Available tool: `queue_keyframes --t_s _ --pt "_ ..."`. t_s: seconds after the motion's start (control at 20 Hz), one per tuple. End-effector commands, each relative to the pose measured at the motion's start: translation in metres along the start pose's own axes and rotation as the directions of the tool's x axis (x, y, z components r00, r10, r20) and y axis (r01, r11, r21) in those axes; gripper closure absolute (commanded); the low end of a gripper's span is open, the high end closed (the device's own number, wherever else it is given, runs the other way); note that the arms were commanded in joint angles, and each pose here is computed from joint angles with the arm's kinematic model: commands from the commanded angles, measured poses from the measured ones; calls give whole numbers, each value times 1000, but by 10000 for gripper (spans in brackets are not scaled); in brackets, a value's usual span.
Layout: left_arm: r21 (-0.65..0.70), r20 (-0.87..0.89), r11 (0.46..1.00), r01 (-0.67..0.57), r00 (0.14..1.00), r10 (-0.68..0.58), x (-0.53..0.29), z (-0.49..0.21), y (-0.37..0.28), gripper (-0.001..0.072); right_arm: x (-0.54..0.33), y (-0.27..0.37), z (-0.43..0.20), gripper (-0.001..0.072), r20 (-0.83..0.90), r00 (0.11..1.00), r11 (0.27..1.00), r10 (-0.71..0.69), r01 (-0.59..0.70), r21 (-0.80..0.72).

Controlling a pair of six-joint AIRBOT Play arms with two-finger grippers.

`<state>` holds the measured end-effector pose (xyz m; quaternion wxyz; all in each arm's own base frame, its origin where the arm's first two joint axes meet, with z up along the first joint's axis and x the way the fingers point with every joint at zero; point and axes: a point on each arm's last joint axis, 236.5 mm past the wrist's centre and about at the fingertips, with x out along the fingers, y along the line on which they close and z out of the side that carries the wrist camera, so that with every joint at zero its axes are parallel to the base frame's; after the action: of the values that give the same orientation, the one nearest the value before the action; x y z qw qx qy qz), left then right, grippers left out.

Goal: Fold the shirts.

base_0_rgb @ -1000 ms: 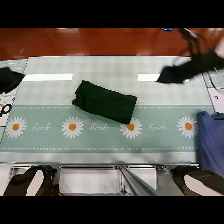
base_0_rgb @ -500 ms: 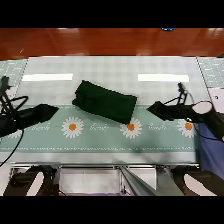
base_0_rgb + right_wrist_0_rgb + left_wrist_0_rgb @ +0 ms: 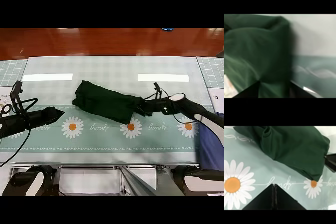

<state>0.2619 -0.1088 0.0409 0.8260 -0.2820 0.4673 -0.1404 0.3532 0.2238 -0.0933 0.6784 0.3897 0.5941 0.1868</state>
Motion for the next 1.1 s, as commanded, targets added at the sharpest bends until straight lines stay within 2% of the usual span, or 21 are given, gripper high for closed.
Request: queue_keyframes --t_s 0.0,0.05,0.1,0.15,0.35,0.65,0.85,1.05 --pt "-2 -4 1000 -1 1000 1 1 -1 1 692 20 16 -1 327 -79 996 999 36 -38 -26" --pt "2 -4 1000 -1 1000 1 1 -1 1 692 23 22 -1 417 -95 995 998 43 -47 -41" --pt "12 -4 1000 -1 1000 1 1 -1 1 692 24 29 -1 571 -102 994 996 49 -56 -71" --pt "16 -4 1000 -2 1000 2 2 0 1 692 23 39 2 686 -100 993 991 58 -70 -114" --pt "10 10 1000 -7 1000 7 4 4 3 692 0 99 17 687 -149 983 952 106 -144 -271" --pt "-25 -10 999 -30 1000 29 17 7 15 692 -86 189 70 687 28 999 838 19 -1 -546" --pt "-37 -31 999 -37 999 36 22 5 19 692 -162 210 99 687 180 984 797 -17 122 -591" --pt "-37 -31 999 -38 999 37 22 5 19 691 -247 198 118 687 286 958 820 -30 187 -541"
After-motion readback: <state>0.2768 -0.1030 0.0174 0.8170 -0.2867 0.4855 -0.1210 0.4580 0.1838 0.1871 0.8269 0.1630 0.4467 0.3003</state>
